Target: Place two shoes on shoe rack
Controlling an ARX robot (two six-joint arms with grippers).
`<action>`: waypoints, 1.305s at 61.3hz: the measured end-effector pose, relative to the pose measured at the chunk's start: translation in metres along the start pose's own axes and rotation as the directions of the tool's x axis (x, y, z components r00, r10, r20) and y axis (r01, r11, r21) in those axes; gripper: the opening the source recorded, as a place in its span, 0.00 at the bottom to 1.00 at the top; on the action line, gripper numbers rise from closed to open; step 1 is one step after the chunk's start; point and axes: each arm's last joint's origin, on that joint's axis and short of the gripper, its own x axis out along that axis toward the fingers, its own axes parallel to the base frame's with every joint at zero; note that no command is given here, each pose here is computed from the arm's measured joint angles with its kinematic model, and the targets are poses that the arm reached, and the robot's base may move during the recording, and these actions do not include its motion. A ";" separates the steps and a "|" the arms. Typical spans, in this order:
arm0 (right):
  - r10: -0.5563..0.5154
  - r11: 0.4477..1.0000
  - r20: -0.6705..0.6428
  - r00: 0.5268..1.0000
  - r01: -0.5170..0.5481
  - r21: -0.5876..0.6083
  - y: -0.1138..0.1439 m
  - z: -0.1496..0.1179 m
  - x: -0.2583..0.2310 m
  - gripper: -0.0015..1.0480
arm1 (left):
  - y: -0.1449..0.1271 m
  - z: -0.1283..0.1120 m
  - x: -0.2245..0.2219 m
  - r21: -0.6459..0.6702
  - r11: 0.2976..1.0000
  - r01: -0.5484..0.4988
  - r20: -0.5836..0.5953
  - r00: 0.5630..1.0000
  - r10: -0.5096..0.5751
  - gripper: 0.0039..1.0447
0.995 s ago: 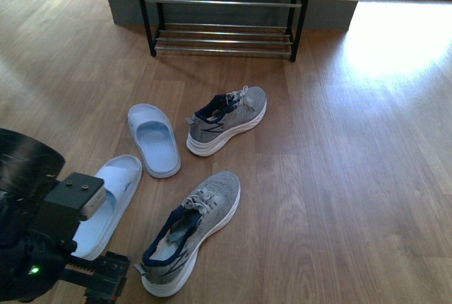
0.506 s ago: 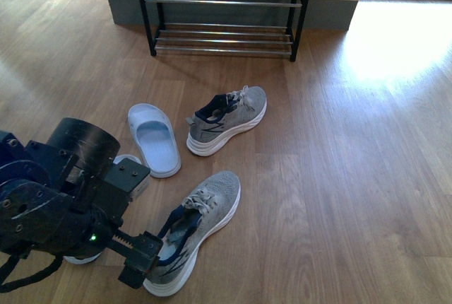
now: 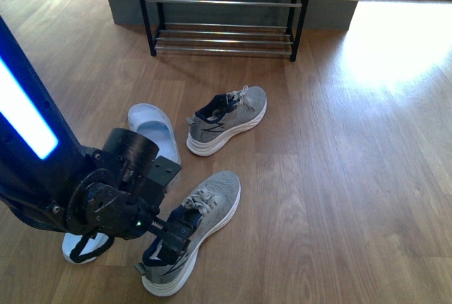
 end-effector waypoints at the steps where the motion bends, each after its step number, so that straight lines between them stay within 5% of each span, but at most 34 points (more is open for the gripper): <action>1: 0.000 1.000 0.000 1.000 0.000 0.000 0.000 0.000 0.000 0.91 | -0.001 0.001 0.003 -0.001 1.000 0.006 0.007 1.000 -0.006 0.91; 12: 0.000 1.000 0.000 1.000 0.000 0.000 0.000 0.000 0.000 0.91 | -0.007 0.005 0.030 -0.002 0.999 0.042 0.059 0.997 -0.041 0.90; 24: -0.001 1.000 0.000 1.000 0.001 0.000 0.000 0.000 0.000 0.91 | -0.013 0.008 0.044 0.011 0.996 0.083 0.102 0.991 -0.084 0.55; 45: -0.001 1.000 0.000 1.000 0.001 0.000 0.000 0.000 0.000 0.91 | -0.011 0.001 0.024 0.067 0.997 -0.044 0.121 0.992 0.036 0.02; 66: -0.001 1.000 0.000 1.000 0.001 0.000 0.000 0.000 0.000 0.91 | 0.039 0.013 -0.123 -0.151 0.979 -0.134 0.266 0.949 0.171 0.01; 80: -0.001 1.000 0.000 1.000 0.001 0.000 0.000 0.000 0.000 0.91 | 0.055 -0.029 -0.233 -0.282 0.951 -0.129 0.342 0.913 0.225 0.01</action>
